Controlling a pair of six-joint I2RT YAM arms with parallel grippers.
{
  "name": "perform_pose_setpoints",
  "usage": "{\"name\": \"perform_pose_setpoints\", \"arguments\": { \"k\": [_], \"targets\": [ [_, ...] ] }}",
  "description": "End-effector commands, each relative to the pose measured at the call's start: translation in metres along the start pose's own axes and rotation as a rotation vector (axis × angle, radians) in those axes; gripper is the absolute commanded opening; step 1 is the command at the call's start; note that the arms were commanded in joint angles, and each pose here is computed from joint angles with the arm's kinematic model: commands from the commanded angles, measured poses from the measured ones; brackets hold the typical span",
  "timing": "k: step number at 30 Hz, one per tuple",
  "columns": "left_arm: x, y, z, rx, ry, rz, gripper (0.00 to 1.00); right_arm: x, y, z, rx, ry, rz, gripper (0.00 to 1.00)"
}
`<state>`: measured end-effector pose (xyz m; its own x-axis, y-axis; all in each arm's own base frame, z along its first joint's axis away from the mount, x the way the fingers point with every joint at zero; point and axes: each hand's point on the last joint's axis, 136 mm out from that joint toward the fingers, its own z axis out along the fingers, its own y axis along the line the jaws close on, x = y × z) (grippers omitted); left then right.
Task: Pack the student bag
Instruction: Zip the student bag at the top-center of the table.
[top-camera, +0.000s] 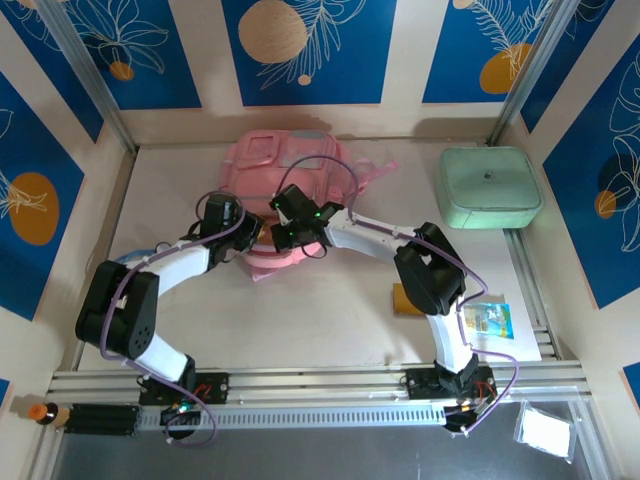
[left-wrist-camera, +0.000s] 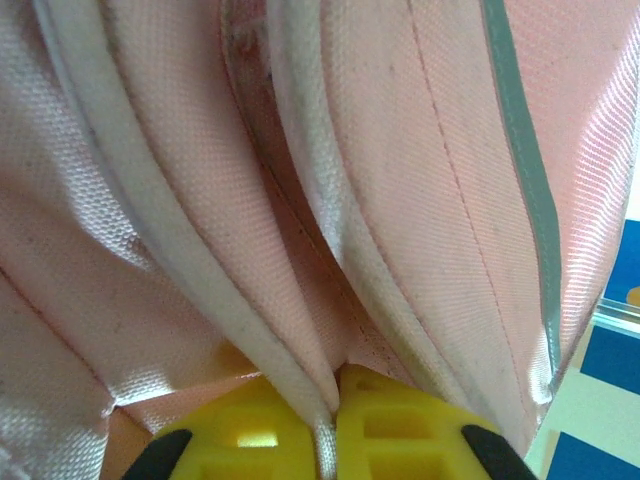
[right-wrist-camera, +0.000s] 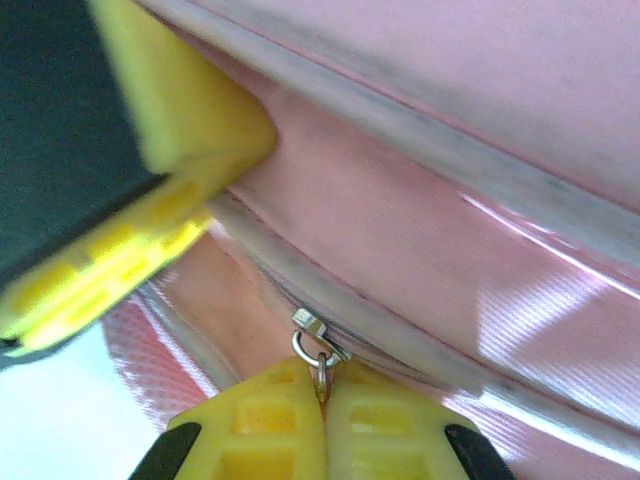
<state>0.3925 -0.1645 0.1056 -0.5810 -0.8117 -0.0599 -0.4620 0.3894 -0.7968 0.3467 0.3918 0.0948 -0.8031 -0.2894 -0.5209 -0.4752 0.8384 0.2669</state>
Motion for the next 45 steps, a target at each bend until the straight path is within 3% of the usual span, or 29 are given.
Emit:
{"name": "perform_pose_setpoints", "arguments": {
  "k": [1, 5, 10, 15, 20, 24, 30, 38, 45],
  "targets": [
    [-0.014, -0.020, -0.012, 0.038, -0.068, 0.066, 0.04, 0.011, -0.035, -0.023, 0.146, 0.006, 0.047, 0.00],
    [-0.016, -0.019, -0.019, 0.032, -0.073, 0.098, 0.03, 0.016, -0.070, -0.033, 0.221, -0.010, 0.095, 0.00],
    [-0.011, -0.020, -0.020, 0.037, -0.041, 0.139, 0.01, 0.011, -0.093, -0.042, 0.214, -0.017, 0.108, 0.00],
    [-0.010, -0.005, -0.021, -0.007, -0.015, 0.173, 0.00, 0.006, -0.073, -0.038, 0.028, 0.010, -0.082, 0.00],
    [-0.012, 0.014, -0.026, -0.072, 0.024, 0.224, 0.00, 0.000, -0.077, -0.039, 0.034, 0.029, -0.243, 0.00],
    [-0.015, 0.022, -0.034, -0.103, 0.050, 0.264, 0.00, -0.012, -0.099, -0.040, 0.123, 0.029, -0.287, 0.00],
    [-0.018, 0.033, -0.047, -0.145, 0.075, 0.329, 0.00, -0.021, -0.131, -0.047, 0.198, 0.020, -0.273, 0.00],
    [-0.012, 0.033, -0.050, -0.165, 0.132, 0.405, 0.00, -0.031, -0.145, -0.049, 0.204, 0.022, -0.263, 0.00],
    [-0.007, 0.032, -0.050, -0.161, 0.170, 0.435, 0.00, -0.053, -0.178, -0.048, 0.299, 0.049, -0.047, 0.00]
  ]
}}
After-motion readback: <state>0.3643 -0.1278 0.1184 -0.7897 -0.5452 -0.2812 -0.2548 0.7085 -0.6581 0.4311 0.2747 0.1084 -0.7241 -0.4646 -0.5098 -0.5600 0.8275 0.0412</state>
